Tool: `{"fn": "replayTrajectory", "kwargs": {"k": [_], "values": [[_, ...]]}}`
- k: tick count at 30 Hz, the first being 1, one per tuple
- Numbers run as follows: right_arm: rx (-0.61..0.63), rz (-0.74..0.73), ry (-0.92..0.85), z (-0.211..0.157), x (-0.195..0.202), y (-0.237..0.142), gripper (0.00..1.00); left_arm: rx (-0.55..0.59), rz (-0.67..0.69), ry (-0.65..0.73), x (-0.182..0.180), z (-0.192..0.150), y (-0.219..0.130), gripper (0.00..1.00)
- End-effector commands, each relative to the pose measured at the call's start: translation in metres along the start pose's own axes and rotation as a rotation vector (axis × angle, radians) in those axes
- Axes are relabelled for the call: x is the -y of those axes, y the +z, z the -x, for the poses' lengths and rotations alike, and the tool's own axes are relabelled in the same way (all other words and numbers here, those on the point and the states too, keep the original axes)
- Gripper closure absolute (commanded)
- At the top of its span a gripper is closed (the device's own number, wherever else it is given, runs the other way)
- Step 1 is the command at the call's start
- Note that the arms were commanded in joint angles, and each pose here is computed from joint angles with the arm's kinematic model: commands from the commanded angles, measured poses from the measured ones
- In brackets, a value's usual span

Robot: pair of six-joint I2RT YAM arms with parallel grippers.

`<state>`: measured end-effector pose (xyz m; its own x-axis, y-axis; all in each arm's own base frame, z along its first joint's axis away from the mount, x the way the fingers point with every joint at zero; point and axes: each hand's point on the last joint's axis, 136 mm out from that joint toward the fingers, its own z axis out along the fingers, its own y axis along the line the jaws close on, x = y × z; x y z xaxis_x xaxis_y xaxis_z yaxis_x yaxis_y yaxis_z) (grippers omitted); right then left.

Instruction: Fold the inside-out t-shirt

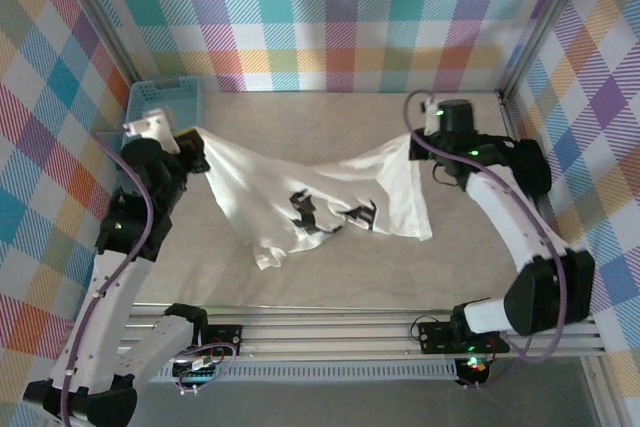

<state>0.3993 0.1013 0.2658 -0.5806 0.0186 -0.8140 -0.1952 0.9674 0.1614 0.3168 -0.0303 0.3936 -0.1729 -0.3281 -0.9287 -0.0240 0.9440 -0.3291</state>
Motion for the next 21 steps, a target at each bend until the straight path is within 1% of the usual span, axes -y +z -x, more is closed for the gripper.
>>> {"fn": "replayTrajectory", "kwargs": {"k": [1,3,5,7,9,12,15,17,19,20,21], "values": [[0.106,0.128,0.035,0.035,-0.020,-0.034,1.00,0.184,-0.059,-0.086,0.007,0.074,-0.012,1.00],[0.137,0.119,0.040,0.039,-0.018,-0.049,1.00,0.197,-0.060,-0.101,0.005,0.088,-0.015,1.00],[0.141,0.095,0.053,0.031,-0.012,-0.061,1.00,0.207,-0.040,-0.091,-0.002,0.093,-0.021,1.00],[0.129,0.074,0.077,0.016,-0.006,-0.067,1.00,0.167,0.014,-0.086,-0.017,0.080,-0.023,1.00],[0.085,0.093,0.108,-0.008,-0.007,-0.065,1.00,0.130,0.056,-0.093,-0.031,0.063,-0.023,1.00],[-0.057,0.163,0.195,-0.063,-0.015,-0.052,1.00,0.043,0.122,-0.092,-0.050,0.027,-0.021,1.00],[-0.245,0.224,0.333,-0.135,-0.026,-0.039,1.00,-0.075,0.169,-0.081,-0.066,-0.018,-0.019,1.00],[-0.385,0.194,0.372,-0.193,-0.032,-0.032,1.00,-0.143,0.202,-0.071,-0.077,-0.046,-0.016,1.00],[-0.501,0.177,0.393,-0.240,-0.040,-0.029,1.00,-0.184,0.212,-0.080,-0.083,-0.064,-0.014,1.00],[-0.547,0.167,0.406,-0.259,-0.042,-0.029,1.00,-0.211,0.204,-0.083,-0.082,-0.073,-0.012,1.00],[-0.575,0.163,0.410,-0.270,-0.044,-0.028,0.97,-0.234,0.195,-0.087,-0.082,-0.080,-0.011,1.00]]}}
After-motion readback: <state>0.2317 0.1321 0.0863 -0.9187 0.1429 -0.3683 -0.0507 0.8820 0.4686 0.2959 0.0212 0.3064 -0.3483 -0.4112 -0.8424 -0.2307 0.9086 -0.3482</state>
